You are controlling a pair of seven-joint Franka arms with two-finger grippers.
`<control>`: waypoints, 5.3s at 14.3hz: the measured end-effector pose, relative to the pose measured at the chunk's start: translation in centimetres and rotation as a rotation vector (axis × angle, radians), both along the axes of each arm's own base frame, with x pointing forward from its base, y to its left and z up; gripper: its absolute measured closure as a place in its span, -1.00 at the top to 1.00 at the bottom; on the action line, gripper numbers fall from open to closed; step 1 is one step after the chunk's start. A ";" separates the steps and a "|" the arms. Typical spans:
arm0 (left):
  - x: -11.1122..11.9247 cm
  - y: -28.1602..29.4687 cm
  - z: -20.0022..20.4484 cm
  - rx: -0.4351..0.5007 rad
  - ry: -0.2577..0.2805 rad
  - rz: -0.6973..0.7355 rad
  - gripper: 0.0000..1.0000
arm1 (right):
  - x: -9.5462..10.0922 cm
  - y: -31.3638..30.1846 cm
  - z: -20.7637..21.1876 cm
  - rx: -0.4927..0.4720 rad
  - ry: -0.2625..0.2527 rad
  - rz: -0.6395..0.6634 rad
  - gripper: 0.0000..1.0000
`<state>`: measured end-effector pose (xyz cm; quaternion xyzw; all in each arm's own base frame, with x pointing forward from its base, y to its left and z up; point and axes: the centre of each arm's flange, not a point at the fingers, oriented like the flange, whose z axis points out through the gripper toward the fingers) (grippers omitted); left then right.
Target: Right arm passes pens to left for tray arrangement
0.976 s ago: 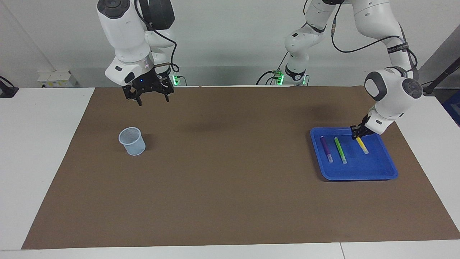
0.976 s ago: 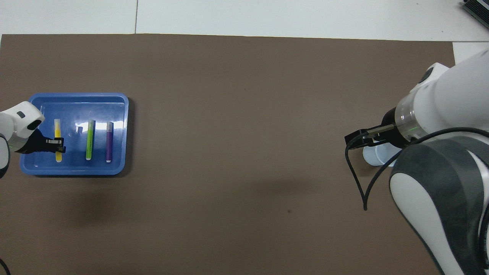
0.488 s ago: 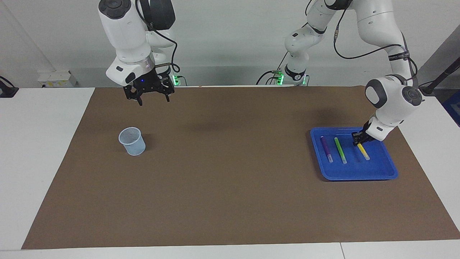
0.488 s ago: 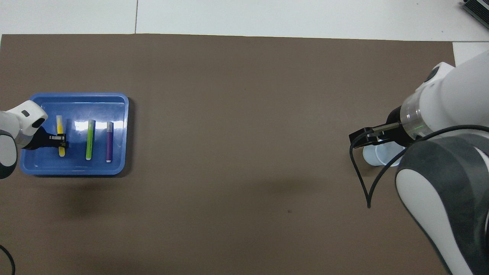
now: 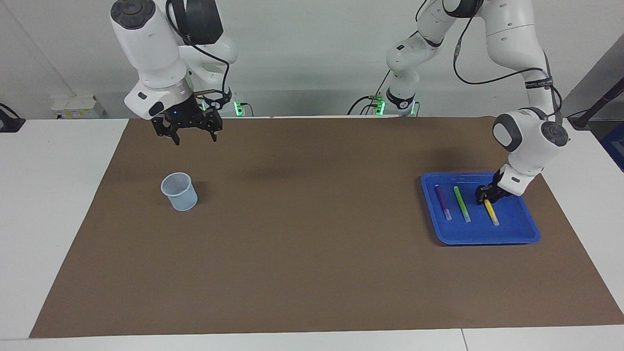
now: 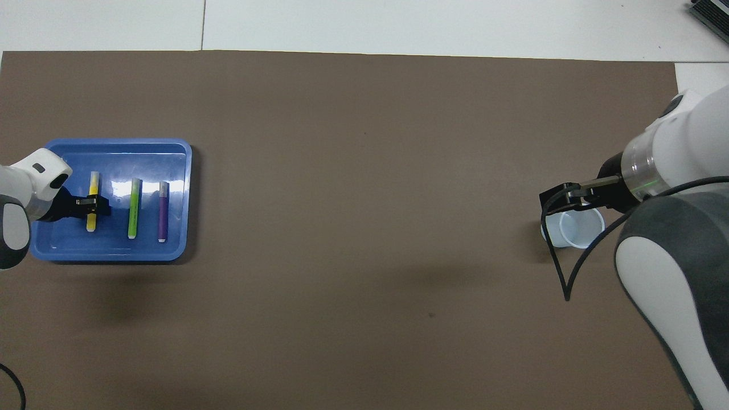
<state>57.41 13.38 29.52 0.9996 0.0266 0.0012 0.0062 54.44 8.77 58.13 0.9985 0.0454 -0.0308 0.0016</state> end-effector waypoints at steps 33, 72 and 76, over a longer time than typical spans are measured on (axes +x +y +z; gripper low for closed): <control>0.6 -12.2 30.0 0.089 0.057 -0.073 1.00 | 1.0 -8.0 0.8 0.004 -0.029 -0.146 1.00; -1.9 -14.4 29.4 0.043 0.080 -0.120 1.00 | 1.0 -8.5 0.8 0.003 -0.029 -0.155 1.00; -1.6 -14.4 30.9 0.044 0.038 -0.120 1.00 | 1.0 -8.5 0.8 0.003 -0.029 -0.155 1.00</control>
